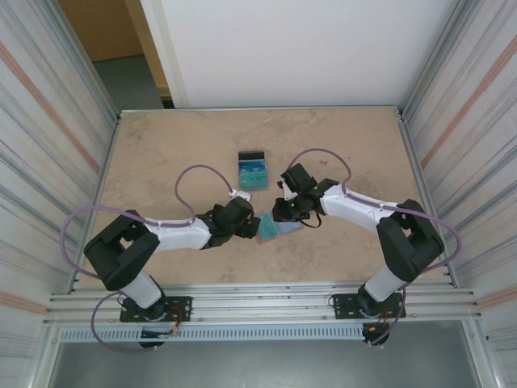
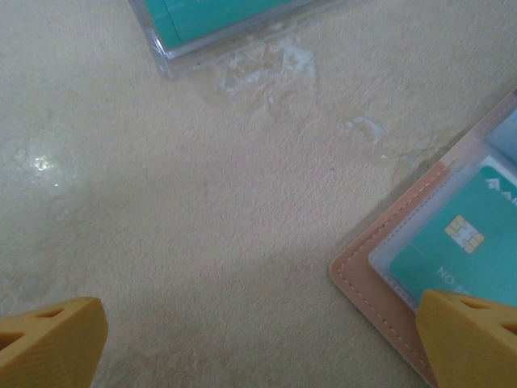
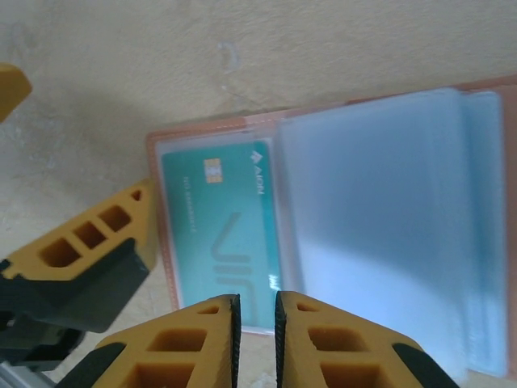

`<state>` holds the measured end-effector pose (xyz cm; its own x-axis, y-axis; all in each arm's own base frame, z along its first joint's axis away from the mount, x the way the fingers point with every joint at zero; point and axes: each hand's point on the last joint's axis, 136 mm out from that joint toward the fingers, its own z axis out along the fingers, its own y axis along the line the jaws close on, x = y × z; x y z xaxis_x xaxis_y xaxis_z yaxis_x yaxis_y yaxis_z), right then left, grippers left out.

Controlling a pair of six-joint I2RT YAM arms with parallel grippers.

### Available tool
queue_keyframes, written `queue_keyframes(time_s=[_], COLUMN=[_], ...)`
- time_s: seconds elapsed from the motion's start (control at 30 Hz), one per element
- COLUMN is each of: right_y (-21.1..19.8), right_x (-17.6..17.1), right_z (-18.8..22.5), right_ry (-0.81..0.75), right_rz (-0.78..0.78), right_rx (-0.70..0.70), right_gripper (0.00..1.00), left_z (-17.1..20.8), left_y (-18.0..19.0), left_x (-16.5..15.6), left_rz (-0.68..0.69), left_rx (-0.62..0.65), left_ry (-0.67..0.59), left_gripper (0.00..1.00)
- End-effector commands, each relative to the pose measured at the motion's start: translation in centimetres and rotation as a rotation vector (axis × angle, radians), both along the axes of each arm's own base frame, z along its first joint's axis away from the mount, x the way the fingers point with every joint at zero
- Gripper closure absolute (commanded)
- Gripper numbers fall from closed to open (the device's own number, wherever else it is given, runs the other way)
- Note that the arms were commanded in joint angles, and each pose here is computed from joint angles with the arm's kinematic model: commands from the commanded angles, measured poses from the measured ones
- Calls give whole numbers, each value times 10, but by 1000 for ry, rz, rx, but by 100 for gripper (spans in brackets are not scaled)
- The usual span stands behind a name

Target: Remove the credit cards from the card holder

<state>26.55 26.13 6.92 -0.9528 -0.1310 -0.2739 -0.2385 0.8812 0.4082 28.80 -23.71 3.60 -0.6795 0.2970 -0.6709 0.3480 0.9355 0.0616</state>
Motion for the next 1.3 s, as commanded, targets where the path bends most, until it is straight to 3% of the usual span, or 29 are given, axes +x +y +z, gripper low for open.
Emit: queue_keyframes(time_s=[0.0,1.27], right_y=[16,5], right_x=[1,-7], right_z=[5,-49], right_ry=[17,164], right_rz=[20,-18], right_rx=[39,-54], right_gripper=[82,69], left_z=[0,-17], left_y=[-1,9], left_x=[3,4], left_rz=[21,34], left_rx=[-6,90], left_ry=[13,60], left_gripper=[1,1])
